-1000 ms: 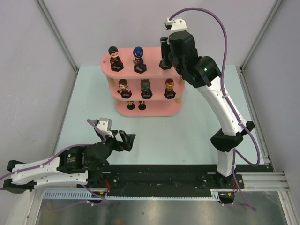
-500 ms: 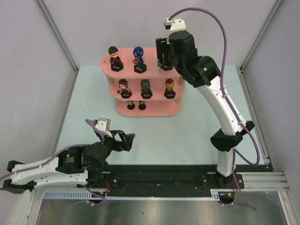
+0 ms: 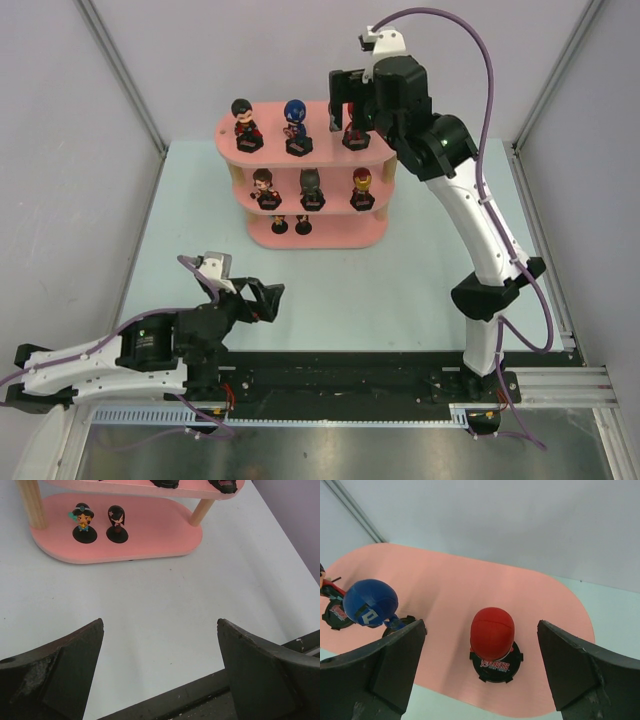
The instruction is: Place and organize the plastic toys onto the shelf
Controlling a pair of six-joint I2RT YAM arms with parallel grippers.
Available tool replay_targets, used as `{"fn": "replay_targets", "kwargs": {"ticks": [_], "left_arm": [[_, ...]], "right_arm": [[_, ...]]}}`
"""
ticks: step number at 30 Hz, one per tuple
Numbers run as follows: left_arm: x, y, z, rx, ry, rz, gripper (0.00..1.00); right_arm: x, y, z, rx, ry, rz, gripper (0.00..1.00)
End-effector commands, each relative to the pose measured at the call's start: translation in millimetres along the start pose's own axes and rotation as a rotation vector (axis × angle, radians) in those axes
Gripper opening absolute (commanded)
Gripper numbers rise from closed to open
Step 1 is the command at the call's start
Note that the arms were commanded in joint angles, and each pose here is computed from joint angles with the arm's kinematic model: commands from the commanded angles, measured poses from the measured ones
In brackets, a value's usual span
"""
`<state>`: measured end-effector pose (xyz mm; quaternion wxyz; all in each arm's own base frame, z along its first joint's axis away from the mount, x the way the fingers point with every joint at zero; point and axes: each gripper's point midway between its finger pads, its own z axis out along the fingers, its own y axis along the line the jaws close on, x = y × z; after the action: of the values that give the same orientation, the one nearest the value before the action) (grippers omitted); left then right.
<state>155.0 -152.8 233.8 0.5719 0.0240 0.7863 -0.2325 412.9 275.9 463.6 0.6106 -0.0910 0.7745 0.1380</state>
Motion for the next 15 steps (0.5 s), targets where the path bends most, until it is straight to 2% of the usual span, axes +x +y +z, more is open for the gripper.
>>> {"fn": "replay_targets", "kwargs": {"ticks": [1,3,5,6,7,8,9,10,11,12,13,14,15], "left_arm": [[-10.3,1.6,-2.6,-0.011,-0.026,-0.051,1.0],[-10.2,-0.1,-2.1,-0.006,-0.023,-0.035,1.0],[-10.4,-5.1,-2.3,0.016,-0.014,-0.015,1.0],[-11.4,-6.3,-2.6,0.016,-0.008,-0.009,1.0],[-10.0,-5.1,-2.8,0.011,0.0,0.0,1.0],[-10.1,-5.4,-3.1,0.011,0.003,-0.003,1.0],[-11.4,-5.8,-3.5,0.008,0.003,-0.006,1.0],[-11.0,-3.3,-3.8,-0.003,0.005,-0.012,1.0],[-11.1,-3.0,-4.1,-0.003,0.005,-0.01,1.0],[-11.8,-2.3,-4.3,-0.003,0.0,-0.014,1.0],[-12.6,-1.4,-4.5,-0.004,-0.006,-0.02,1.0],[-12.9,-2.0,-4.8,0.002,-0.006,-0.02,1.0],[-13.2,-8.2,-6.6,0.042,0.0,-0.027,1.0]], "right_arm": [[-55.3,2.5,-31.5,-0.072,-0.166,0.022,1.0],[-81.4,-2.1,-58.4,-0.088,-0.244,0.026,1.0],[-87.1,-3.0,-73.0,-0.098,-0.271,0.0,1.0],[-113.2,-9.6,-109.9,-0.115,-0.365,0.02,1.0],[-118.7,-11.8,-123.0,-0.122,-0.397,0.017,1.0],[-94.9,-10.8,-115.9,-0.122,-0.353,-0.003,1.0],[-106.2,-12.4,-129.0,-0.134,-0.422,0.023,1.0],[-124.0,-28.4,-177.0,-0.141,-0.516,0.065,1.0],[-86.6,-29.7,-158.9,-0.125,-0.45,0.048,1.0],[-92.8,-35.2,-172.6,-0.125,-0.516,0.078,1.0],[-95.5,-57.0,-209.4,-0.095,-0.582,0.122,1.0],[-69.2,-62.6,-198.0,-0.065,-0.555,0.133,1.0],[-58.1,-72.7,-205.1,-0.037,-0.559,0.15,1.0]]}}
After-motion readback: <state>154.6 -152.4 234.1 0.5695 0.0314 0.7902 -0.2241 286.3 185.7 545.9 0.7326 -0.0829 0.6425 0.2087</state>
